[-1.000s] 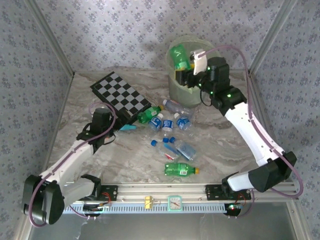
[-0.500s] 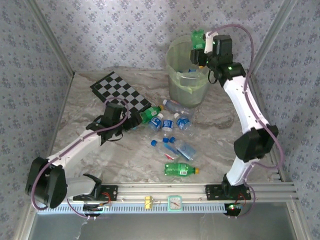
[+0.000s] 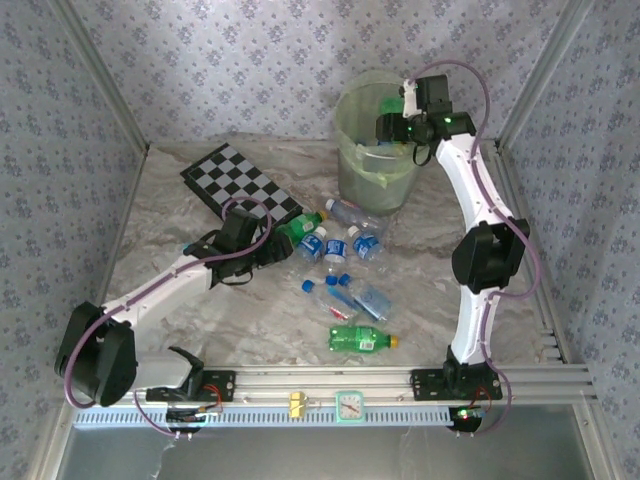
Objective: Put the plastic bottles in the bin
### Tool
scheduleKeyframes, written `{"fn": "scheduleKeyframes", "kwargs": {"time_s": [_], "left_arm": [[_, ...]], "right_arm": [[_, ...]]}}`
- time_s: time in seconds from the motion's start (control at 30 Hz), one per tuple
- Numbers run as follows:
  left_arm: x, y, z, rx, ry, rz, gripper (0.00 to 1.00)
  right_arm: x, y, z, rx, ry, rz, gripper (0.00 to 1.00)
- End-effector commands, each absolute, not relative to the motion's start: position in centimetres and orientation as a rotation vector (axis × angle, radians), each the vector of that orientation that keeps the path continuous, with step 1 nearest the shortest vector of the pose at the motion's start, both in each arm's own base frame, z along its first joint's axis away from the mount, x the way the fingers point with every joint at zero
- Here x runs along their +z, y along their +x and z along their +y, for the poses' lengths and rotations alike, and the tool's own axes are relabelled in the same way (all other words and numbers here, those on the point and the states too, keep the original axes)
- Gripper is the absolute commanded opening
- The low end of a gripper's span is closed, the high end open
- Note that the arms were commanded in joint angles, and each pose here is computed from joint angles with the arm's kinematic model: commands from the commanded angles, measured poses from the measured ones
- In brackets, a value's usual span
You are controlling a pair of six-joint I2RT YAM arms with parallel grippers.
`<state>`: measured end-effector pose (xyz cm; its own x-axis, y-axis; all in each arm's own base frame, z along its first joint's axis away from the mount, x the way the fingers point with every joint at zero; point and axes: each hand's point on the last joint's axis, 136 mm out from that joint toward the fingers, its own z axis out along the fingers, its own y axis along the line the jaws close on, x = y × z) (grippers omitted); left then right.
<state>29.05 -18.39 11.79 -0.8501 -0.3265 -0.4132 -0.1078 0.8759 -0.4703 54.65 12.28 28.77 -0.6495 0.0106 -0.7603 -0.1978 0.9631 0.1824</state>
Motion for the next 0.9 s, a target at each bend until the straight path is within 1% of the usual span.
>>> {"fn": "scheduleKeyframes", "kwargs": {"time_s": [0.0, 0.17, 0.33, 0.43, 0.53, 0.67, 0.87], "left_arm": [[12.7, 29.4, -18.8, -0.574, -0.261, 2.542, 1.0], [13.1, 29.4, -20.0, -0.584, -0.185, 2.538, 1.0], [13.3, 30.1, -21.4, -0.574, -0.092, 2.534, 1.0], [13.4, 30.5, -22.2, -0.556, -0.024, 2.545, 1.0], [13.2, 30.8, -23.2, -0.544, 0.054, 2.56, 1.0], [12.2, 31.2, -24.7, -0.547, 0.144, 2.607, 1.0], [10.3, 31.3, -26.1, -0.467, 0.275, 2.683, 1.0]], "right_arm": [[32.5, 54.2, 12.0, 0.347, -0.113, 2.188, 1.0], [36.9, 52.3, 11.4, 0.326, -0.11, 2.101, 1.0], [41.0, 48.6, 11.2, 0.355, -0.103, 2.001, 1.0], [42.2, 45.9, 11.2, 0.374, -0.094, 1.961, 1.0], [42.5, 43.4, 11.1, 0.401, -0.08, 1.915, 1.0], [41.2, 40.4, 10.8, 0.392, -0.055, 1.891, 1.0], [36.8, 37.0, 11.5, 0.438, -0.019, 1.938, 1.0]]}}
